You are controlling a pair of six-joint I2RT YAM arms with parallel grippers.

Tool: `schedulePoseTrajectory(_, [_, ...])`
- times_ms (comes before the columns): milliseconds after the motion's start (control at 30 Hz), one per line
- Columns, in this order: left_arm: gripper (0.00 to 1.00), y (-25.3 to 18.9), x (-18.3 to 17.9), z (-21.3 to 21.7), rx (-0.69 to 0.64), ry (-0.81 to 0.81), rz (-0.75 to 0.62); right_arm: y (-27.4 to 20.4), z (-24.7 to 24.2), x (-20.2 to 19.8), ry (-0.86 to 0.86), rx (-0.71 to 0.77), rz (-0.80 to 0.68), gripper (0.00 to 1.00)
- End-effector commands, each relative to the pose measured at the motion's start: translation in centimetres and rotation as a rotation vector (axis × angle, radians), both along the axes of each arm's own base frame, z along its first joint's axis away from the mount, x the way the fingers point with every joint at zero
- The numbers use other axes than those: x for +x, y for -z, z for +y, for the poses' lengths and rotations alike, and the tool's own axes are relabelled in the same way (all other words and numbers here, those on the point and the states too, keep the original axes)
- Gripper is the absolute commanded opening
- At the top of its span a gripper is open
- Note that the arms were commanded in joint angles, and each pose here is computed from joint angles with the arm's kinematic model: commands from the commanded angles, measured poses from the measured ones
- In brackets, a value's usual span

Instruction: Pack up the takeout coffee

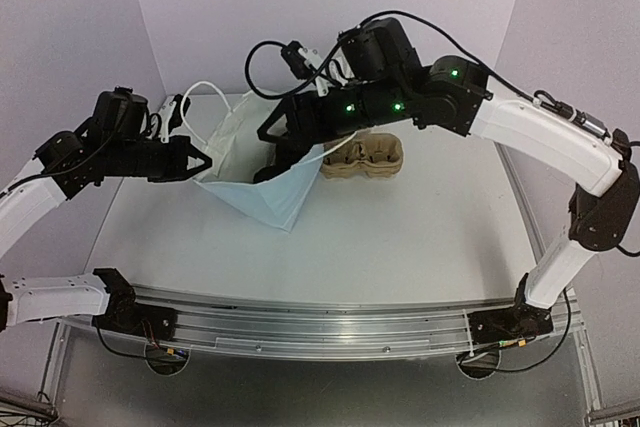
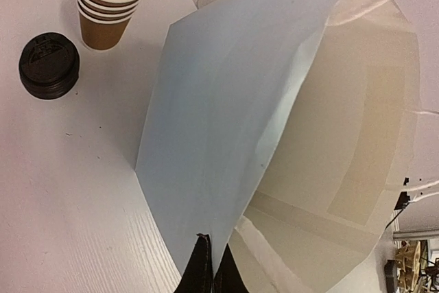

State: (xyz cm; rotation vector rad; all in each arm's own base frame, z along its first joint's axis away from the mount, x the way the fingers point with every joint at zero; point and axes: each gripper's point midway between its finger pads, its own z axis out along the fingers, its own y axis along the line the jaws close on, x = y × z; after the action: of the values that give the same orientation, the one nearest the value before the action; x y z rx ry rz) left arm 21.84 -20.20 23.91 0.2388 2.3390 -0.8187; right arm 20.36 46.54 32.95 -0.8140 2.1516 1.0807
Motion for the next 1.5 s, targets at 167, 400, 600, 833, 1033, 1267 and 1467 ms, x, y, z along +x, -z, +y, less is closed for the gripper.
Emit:
schedulePoseTrajectory(167, [0.0, -4.0, -0.3, -1.8, -0.067, 0.088, 0.01, -6.7, -0.2, 6.0, 0.263, 0.152, -0.118, 0.69])
schedulePoseTrajectory(400, [0.0, -3.2, -0.3, -0.8, -0.023, 0.031, 0.069, -7.7, -1.6, 11.1, 0.48, 0.122, -0.267, 0.66])
schedulePoseTrajectory(600, [0.0, -2.0, -0.2, -1.0, -0.025, 0.012, 0.124, -4.3, -10.2, 18.1, 0.754, -0.119, -0.402, 0.49])
schedulePoseTrajectory(833, [0.08, -2.3, 0.4, -1.9, -0.052, 0.035, 0.118, 1.4, -9.8, 24.4, 0.567, -0.233, -0.361, 0.52])
schedulePoseTrajectory(1033, [0.22, -3.0, 1.3, -1.8, -0.062, 0.029, 0.084, 6.2, -8.6, 26.5, 0.45, -0.31, -0.339, 0.63])
schedulePoseTrajectory(1267, [0.28, -4.4, 2.2, -1.7, -0.054, 0.037, 0.007, 9.2, -9.8, 29.4, 0.52, -0.349, -0.29, 0.52])
schedulePoseTrajectory(1467, [0.29, -5.3, 2.9, -0.8, -0.014, 0.031, -0.069, 10.5, -10.9, 30.2, 0.591, -0.393, -0.282, 0.52])
